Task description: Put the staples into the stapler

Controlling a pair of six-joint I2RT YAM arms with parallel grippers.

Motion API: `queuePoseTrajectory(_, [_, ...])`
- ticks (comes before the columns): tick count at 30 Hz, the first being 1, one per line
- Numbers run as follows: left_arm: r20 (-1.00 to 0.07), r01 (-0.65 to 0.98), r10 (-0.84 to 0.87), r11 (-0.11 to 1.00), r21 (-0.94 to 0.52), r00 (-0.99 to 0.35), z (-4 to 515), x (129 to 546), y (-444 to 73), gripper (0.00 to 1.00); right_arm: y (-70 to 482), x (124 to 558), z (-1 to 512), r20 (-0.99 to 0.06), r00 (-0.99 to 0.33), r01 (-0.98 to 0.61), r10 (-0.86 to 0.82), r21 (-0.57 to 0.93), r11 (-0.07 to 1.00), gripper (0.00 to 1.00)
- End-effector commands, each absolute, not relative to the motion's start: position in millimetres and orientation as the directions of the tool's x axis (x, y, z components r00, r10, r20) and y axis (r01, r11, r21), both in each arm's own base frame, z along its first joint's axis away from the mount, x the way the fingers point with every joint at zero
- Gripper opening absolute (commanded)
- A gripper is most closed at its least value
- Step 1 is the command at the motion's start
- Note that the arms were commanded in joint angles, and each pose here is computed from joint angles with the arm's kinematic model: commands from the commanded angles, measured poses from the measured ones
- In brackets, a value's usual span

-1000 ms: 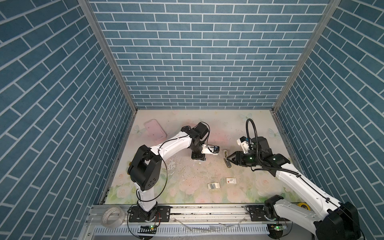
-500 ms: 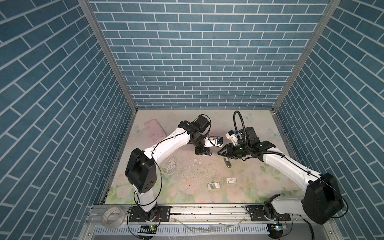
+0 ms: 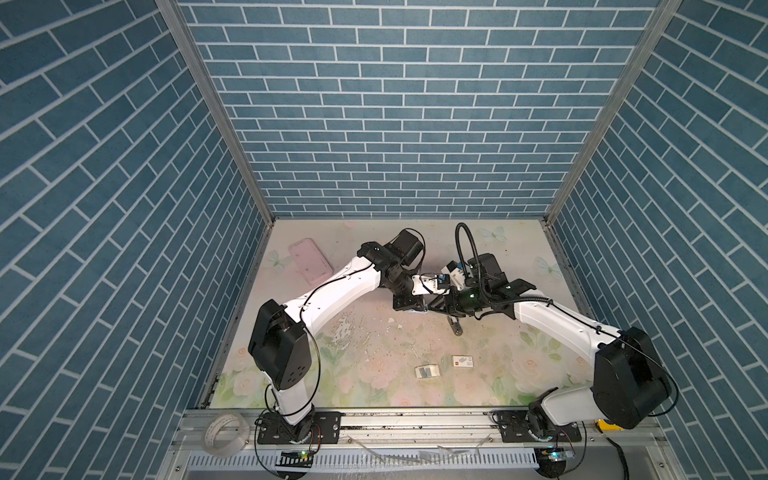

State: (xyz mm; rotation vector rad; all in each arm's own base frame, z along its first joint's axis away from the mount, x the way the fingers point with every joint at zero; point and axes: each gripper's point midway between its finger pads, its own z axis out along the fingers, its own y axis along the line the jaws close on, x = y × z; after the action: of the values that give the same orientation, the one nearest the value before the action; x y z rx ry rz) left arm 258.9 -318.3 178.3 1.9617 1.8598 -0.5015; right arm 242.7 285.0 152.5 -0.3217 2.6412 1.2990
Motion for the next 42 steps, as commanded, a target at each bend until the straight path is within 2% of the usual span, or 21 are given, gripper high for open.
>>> queuePoseTrajectory(1, [-0.528, 0.997, 0.846, -0.044, 0.057, 0.067, 192, 257, -321, 0.05, 288, 242, 162, -0.271, -0.955, -0.288, -0.118, 0.764, 0.577, 0.35])
queuePoseTrajectory(25, [-0.619, 1.0, 0.785, -0.011, -0.003, 0.007, 220, 254, -340, 0.03, 290, 243, 157, -0.28, -0.956, -0.279, -0.084, 0.783, 0.555, 0.33])
queuePoseTrajectory(42, [-0.677, 0.996, 0.733, 0.014, -0.091, -0.072, 237, 248, -353, 0.03, 297, 256, 167, -0.386, -0.921, -0.322, 0.04, 0.817, 0.478, 0.35])
